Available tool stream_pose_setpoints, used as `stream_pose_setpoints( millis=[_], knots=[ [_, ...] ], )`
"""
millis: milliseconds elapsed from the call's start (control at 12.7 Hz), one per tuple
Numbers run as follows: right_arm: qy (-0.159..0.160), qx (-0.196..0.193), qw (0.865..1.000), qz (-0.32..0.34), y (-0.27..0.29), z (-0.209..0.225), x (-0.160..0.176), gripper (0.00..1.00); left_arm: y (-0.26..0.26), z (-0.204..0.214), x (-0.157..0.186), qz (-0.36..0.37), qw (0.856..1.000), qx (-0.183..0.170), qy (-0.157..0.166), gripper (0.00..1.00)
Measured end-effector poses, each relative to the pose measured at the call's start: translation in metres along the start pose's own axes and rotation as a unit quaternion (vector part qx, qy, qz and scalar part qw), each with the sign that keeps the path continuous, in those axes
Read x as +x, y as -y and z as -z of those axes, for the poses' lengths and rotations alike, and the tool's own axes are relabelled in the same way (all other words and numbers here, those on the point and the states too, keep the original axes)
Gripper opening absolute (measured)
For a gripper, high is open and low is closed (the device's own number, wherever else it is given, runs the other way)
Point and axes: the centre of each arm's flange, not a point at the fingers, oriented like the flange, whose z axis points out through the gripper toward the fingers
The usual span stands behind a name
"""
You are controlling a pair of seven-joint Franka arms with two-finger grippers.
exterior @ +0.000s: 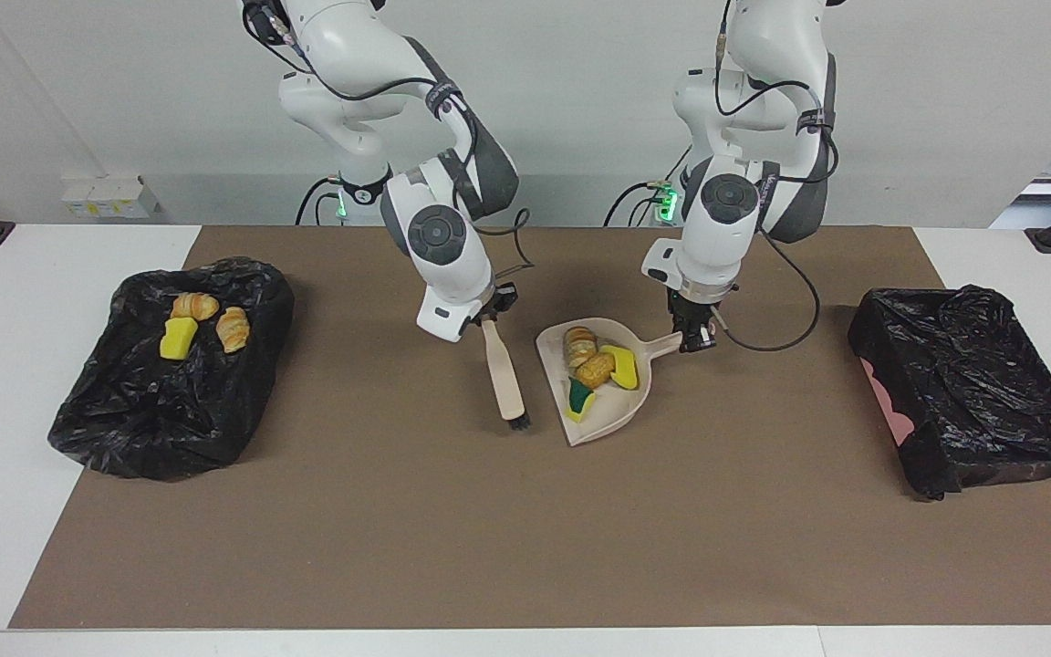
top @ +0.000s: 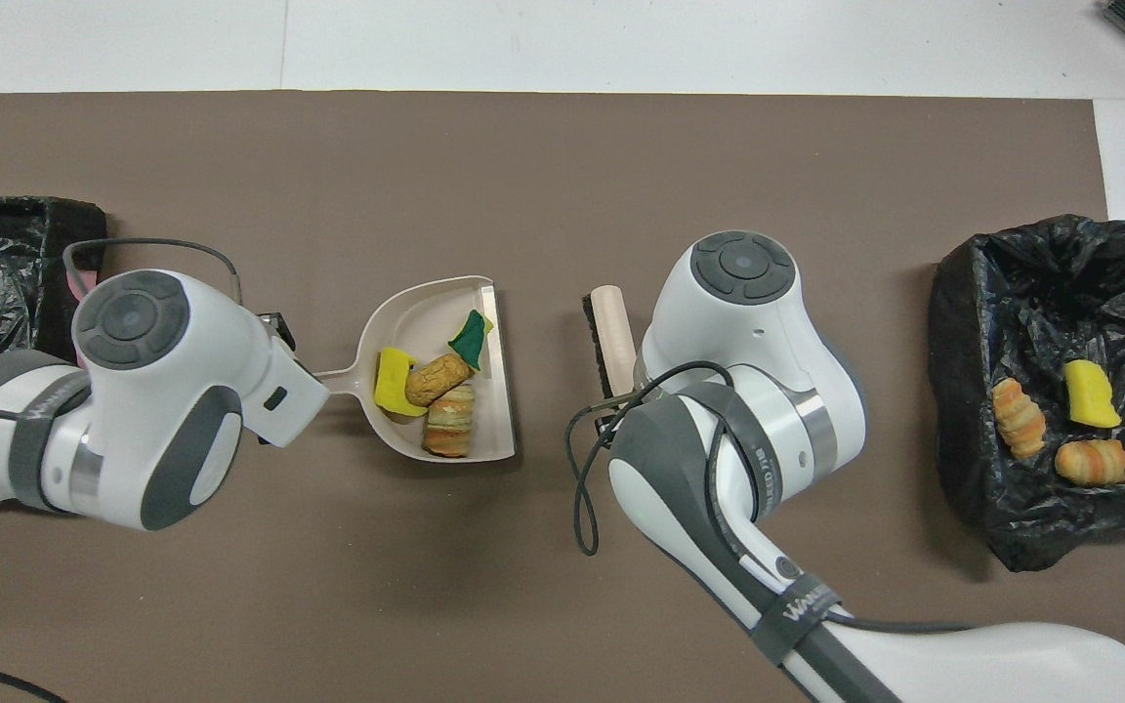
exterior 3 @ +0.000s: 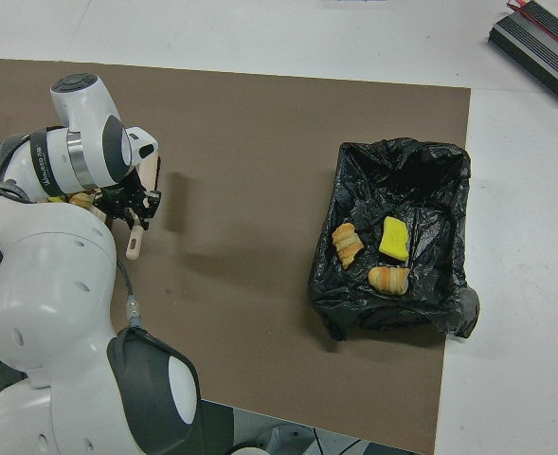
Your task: Sweep and dump trash in bin
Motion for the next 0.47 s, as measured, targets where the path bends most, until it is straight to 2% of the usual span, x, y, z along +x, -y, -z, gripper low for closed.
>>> stream_pose_setpoints(
  millis=[236,472],
  knots=[
    [0.002,-0.019,0.998,-0.052,0.057,-0.012,-0.024,0.26,0.008,0.031,-0.076,-0.027,1.000,0.008,0.003,0.32],
    [0.010,-0.043,0.997,-0.067,0.120,-0.041,-0.059,0.26,0.018,0.067,-0.184,-0.007,1.000,0.016,0.006,0.32]
  ],
)
